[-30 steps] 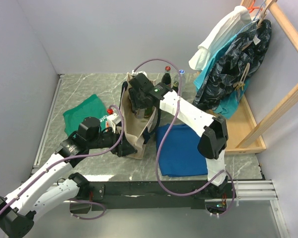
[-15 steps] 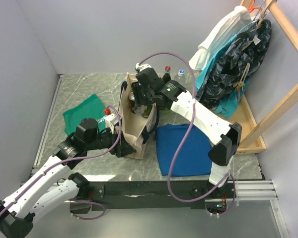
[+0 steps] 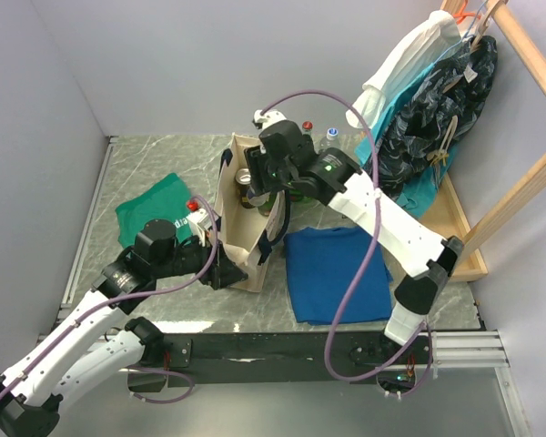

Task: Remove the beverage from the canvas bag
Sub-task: Take out the drink from the canvas bag, then place the drink at the center of the board.

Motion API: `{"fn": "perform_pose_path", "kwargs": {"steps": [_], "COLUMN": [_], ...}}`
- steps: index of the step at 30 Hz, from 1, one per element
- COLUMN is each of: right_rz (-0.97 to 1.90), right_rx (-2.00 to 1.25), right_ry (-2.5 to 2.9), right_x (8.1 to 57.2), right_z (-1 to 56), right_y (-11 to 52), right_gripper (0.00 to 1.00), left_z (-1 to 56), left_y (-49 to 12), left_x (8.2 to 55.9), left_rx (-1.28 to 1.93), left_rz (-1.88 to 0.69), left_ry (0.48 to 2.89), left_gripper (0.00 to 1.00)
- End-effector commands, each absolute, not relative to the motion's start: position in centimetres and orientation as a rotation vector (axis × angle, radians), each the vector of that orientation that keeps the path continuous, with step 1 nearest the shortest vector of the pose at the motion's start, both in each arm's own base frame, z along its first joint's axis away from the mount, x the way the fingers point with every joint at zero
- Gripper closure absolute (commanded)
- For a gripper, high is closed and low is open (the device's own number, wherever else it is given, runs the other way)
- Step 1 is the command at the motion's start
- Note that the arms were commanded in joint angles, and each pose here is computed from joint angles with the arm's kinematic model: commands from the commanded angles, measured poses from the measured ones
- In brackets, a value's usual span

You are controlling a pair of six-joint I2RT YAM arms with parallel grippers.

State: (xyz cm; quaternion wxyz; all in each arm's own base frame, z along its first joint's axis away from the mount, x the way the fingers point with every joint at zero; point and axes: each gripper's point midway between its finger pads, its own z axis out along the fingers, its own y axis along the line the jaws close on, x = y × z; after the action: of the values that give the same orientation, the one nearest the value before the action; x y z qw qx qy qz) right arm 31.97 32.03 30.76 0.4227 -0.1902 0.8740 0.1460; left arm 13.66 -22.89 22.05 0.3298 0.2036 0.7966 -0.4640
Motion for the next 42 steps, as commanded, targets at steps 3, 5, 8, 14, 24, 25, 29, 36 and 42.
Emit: {"fn": "perform_pose_path", "kwargs": {"steps": [3,5,8,14,24,25,29,36,42], "right_rz": [0.477,0.476,0.490,0.482,0.358,0.349,0.287,0.254,0.253], "right_rx": [-0.409,-0.399,-0.385,-0.338,-0.218,-0.209,-0.163,-0.106,-0.076], "right_ry": [1.975,1.965,1.930,1.844,1.770,1.770,1.779,1.827,1.875], "right_x": [31.1,31.0,30.6,29.9,29.4,29.2,29.3,30.9,32.5], "right_z": [38.8,39.1,40.5,43.7,45.3,45.2,44.3,41.3,38.5], "right_y": [31.0,30.8,30.3,28.1,23.2,22.7,20.9,19.2,18.0], "right_gripper": [1.00,1.00,1.00,1.00,1.00,1.00,1.00,1.00,1.00], "left_z": [21.7,21.8,21.9,21.6,22.2,22.2,22.5,22.9,25.1], "left_y": [-22.5,-22.4,-22.4,-22.4,-22.1,-22.1,-22.0,-20.9,-19.5], "left_x": [13.3,13.4,13.4,13.5,13.6,13.6,13.6,15.1,16.6], "left_rx": [0.500,0.496,0.490,0.492,0.473,0.474,0.468,0.365,0.306], "left_rz": [-1.200,-1.198,-1.194,-1.194,-1.178,-1.176,-1.174,-1.080,-0.982], "left_ry": [2.114,2.108,2.104,2.118,2.089,2.087,2.070,2.056,1.941], "left_gripper": [0.25,0.24,0.24,0.24,0.25,0.25,0.25,0.26,0.28]}}
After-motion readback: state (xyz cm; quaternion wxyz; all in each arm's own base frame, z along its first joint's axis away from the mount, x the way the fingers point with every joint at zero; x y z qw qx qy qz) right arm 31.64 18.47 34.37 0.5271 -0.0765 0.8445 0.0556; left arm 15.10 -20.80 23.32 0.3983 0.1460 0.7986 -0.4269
